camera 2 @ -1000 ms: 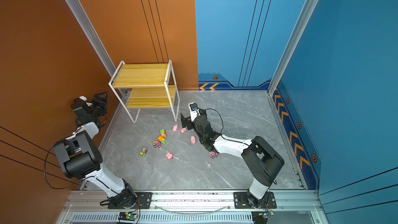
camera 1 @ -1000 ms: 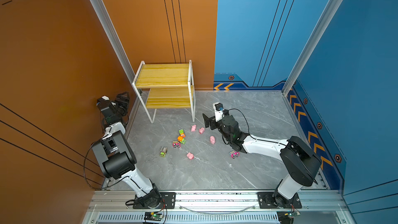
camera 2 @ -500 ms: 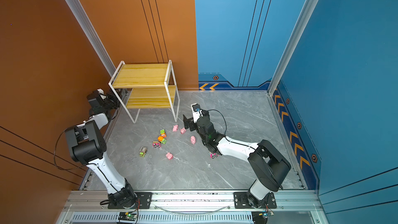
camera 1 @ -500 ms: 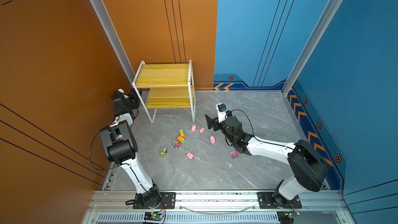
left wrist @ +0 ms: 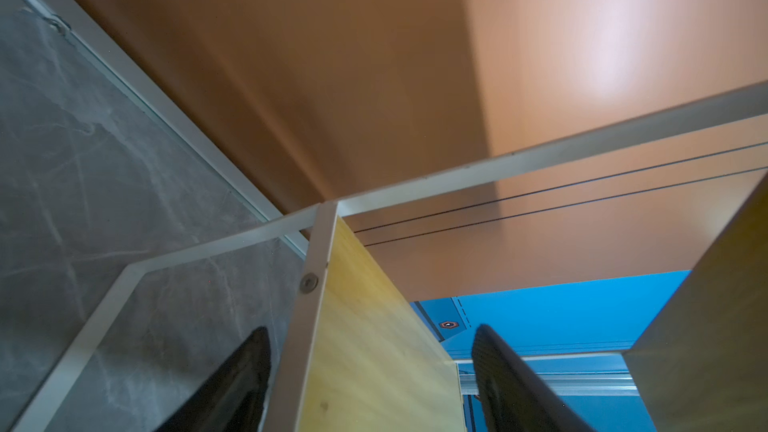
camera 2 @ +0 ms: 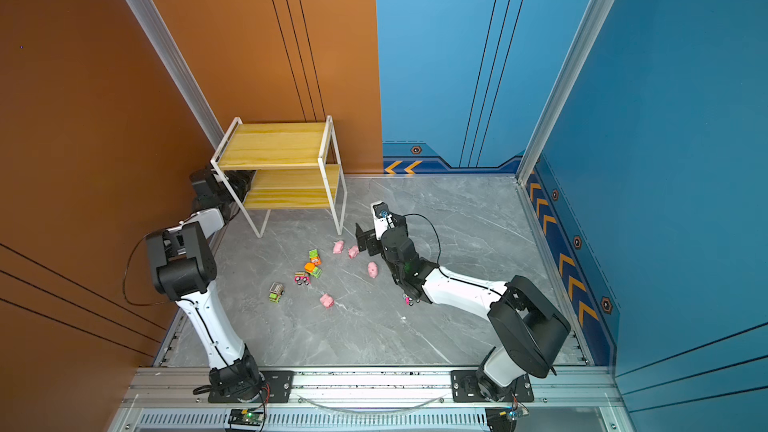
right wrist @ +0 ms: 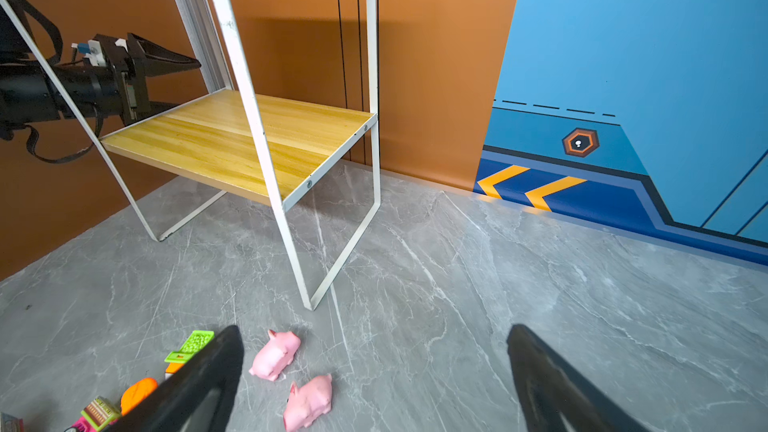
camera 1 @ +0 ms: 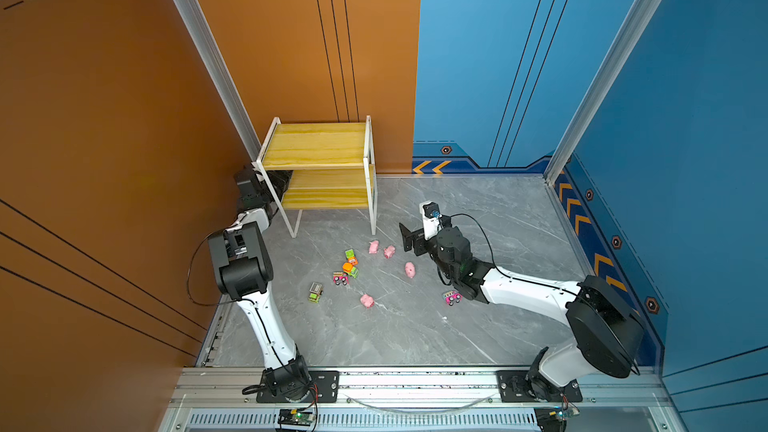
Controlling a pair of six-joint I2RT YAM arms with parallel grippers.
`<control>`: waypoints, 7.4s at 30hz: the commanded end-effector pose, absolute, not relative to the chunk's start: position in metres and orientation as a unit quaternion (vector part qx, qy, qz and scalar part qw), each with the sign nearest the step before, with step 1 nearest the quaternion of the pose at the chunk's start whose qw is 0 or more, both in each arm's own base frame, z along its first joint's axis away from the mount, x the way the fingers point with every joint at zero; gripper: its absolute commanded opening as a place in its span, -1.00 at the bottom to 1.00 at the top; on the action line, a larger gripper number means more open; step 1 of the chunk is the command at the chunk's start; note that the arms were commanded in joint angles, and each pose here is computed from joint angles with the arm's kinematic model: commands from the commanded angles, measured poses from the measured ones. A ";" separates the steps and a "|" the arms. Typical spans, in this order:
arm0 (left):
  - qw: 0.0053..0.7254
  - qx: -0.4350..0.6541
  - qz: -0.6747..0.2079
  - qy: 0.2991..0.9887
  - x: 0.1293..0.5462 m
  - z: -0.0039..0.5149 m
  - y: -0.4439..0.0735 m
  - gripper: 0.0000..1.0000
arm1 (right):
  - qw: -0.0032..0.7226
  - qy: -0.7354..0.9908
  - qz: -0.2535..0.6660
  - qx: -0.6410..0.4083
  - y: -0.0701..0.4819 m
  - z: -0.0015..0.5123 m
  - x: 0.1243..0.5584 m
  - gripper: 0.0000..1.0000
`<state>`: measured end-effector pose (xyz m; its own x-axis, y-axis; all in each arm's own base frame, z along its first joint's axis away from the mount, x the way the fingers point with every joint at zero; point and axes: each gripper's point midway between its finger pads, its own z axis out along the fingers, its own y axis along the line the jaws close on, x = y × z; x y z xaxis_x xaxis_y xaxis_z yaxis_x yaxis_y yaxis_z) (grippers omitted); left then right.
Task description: Place and organize the plastic toys onto the shelf
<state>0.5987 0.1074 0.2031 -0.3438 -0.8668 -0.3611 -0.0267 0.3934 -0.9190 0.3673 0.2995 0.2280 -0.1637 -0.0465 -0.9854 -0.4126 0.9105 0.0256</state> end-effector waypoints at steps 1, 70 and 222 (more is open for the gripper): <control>0.457 -0.299 -0.466 0.696 0.605 0.205 0.085 0.52 | 0.632 0.750 0.125 -0.151 0.289 0.233 0.361 0.98; 0.397 -0.155 -0.470 0.773 0.634 0.203 -0.235 0.41 | 0.591 0.792 0.137 0.065 0.097 0.221 0.382 0.96; 0.270 0.127 -0.221 0.929 0.309 0.185 -0.196 0.98 | 0.113 0.961 0.137 0.212 0.072 0.039 0.304 -0.09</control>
